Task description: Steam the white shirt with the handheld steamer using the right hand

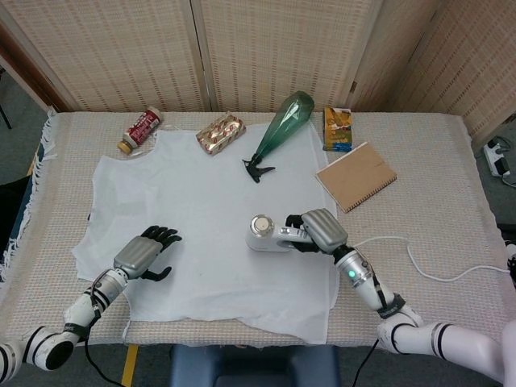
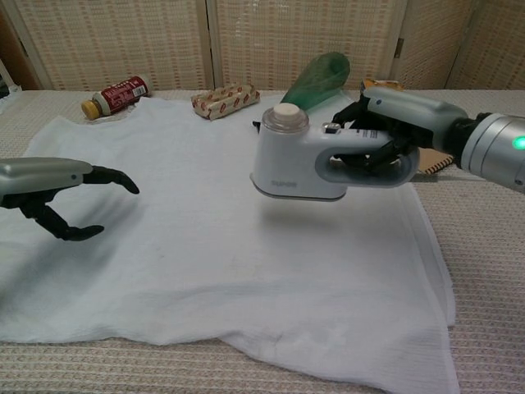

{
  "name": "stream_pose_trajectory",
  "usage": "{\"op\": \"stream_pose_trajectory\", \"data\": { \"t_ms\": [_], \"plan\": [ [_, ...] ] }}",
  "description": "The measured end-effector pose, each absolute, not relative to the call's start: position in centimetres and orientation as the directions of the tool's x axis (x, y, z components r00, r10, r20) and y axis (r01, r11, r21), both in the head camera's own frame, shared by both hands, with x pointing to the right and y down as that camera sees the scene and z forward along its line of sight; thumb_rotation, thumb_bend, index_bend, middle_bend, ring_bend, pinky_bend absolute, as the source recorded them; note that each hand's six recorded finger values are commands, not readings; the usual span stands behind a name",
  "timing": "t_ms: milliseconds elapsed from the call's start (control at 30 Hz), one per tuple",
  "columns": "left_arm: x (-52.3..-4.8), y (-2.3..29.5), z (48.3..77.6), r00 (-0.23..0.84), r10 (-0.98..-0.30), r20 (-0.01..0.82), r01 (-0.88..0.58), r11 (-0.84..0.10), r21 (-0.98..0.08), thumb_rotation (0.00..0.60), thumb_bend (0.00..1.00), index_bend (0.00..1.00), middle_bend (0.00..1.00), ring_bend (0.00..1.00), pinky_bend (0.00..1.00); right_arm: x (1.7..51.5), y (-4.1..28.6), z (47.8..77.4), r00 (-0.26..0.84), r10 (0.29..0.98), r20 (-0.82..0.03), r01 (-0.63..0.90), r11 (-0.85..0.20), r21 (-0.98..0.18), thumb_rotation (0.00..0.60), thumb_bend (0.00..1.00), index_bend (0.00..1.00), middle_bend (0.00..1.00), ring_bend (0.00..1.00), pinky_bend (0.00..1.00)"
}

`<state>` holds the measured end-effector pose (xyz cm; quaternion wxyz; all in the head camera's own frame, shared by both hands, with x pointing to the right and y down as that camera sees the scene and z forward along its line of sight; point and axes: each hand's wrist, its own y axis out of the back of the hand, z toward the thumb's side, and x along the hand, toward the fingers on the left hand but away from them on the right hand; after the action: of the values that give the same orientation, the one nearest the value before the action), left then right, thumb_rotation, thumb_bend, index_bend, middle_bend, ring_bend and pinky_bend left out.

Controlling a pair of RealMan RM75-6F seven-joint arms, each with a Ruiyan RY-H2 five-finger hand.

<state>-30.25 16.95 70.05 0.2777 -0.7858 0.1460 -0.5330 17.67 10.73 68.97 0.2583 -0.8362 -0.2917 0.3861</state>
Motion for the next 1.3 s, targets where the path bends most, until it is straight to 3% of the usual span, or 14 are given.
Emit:
{"op": "stream_pose_trajectory", "data": {
  "t_ms": [400,633,967,1300],
  "plan": [
    [-29.7,19.1,72.0,0.371,-0.469,0.801,0.081,-0.843,-0.532,0.457,0.45,0.15,0.09,0.0,0.0,13.2,11.5,72.6,0.557,0.649,-0.518,0.219,-0.717,-0.661,0.6,0.86,0.73,0.72,0.82,0.93],
    [-29.6,19.5,72.1,0.378,-0.451,0.809,0.079,-0.854,-0.513,0.459,0.45,0.14,0.09,0.0,0.0,13.3,12.2,74.1,0.572,0.636,-0.517,0.114,-0.686,-0.718,0.6,0.86,0.73,0.72,0.82,0.93],
    [-29.7,19.4,71.8,0.385,-0.456,0.802,0.065,-0.854,-0.517,0.452,0.45,0.14,0.09,0.0,0.0,18.2,10.5,74.7,0.489,0.69,-0.534,0.081,-0.645,-0.76,0.6,0.87,0.73,0.72,0.82,0.93],
    [-29.8,19.4,71.5,0.388,-0.46,0.799,0.06,-0.852,-0.52,0.457,0.45,0.14,0.09,0.0,0.0,24.3,8.0,73.6,0.37,0.763,-0.53,0.084,-0.596,-0.799,0.6,0.87,0.73,0.72,0.82,0.93]
  ]
}}
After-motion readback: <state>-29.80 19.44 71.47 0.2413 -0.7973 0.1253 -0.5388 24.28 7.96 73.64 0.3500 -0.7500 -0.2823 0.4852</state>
